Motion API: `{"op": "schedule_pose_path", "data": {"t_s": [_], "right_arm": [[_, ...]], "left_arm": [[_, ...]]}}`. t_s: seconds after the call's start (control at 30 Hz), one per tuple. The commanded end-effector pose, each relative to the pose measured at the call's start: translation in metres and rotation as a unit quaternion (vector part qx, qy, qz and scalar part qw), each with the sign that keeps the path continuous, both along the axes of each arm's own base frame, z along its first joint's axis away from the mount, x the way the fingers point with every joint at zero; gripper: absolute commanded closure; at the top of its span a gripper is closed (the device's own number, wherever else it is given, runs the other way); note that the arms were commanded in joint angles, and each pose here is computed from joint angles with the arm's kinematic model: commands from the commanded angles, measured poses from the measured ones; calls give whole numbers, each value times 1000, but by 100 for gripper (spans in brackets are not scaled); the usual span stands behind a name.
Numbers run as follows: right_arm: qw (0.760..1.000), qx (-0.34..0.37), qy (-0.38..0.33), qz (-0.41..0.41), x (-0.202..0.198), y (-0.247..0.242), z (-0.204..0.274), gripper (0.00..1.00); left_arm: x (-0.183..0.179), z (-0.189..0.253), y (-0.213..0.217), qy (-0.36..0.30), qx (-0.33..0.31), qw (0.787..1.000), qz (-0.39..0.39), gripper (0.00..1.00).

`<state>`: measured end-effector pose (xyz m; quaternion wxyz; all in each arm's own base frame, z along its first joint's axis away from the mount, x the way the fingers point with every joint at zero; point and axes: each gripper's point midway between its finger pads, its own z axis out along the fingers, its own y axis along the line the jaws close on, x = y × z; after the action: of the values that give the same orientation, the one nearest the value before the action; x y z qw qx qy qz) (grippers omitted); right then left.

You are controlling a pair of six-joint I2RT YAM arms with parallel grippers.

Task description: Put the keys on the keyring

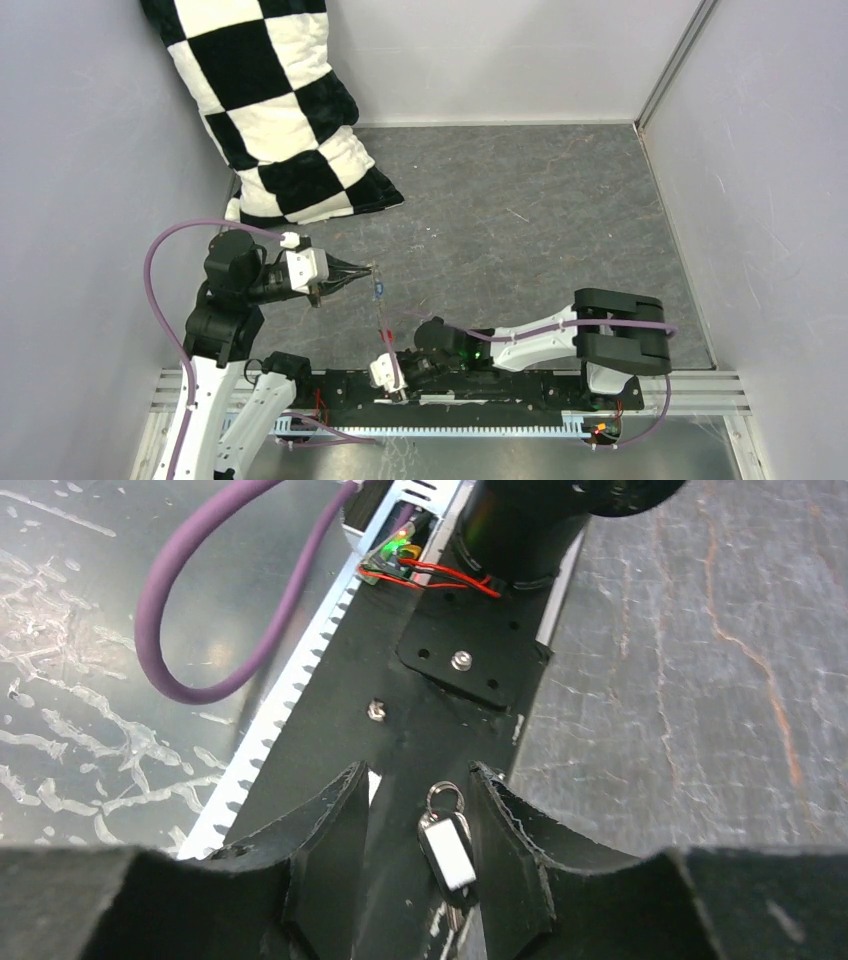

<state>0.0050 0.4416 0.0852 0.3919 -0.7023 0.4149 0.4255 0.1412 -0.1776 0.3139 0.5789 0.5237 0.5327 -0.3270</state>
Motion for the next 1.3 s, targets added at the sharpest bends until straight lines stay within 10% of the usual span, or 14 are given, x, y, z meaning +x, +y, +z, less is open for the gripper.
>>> {"op": "schedule_pose_path", "data": {"t_s": [0.0, 0.57, 0.87, 1.0, 1.27], "right_arm": [[1000, 24, -7, 18, -8, 21, 6, 53], [990, -87, -48, -96, 33, 22, -68, 66], [975, -117, -99, -158, 69, 6, -69, 74], [974, -123, -99, -165, 80, -2, -66, 99], [967, -89, -89, -220, 120, -25, -35, 100]], "left_arm": [[-6, 7, 2, -12, -3, 1000, 4, 98], [-21, 31, 6, -37, -12, 999, 9, 98], [-26, 44, 6, -51, -20, 998, 7, 98], [-30, 47, 7, -58, -20, 998, 9, 98], [-35, 48, 8, -64, -24, 998, 11, 98]]}}
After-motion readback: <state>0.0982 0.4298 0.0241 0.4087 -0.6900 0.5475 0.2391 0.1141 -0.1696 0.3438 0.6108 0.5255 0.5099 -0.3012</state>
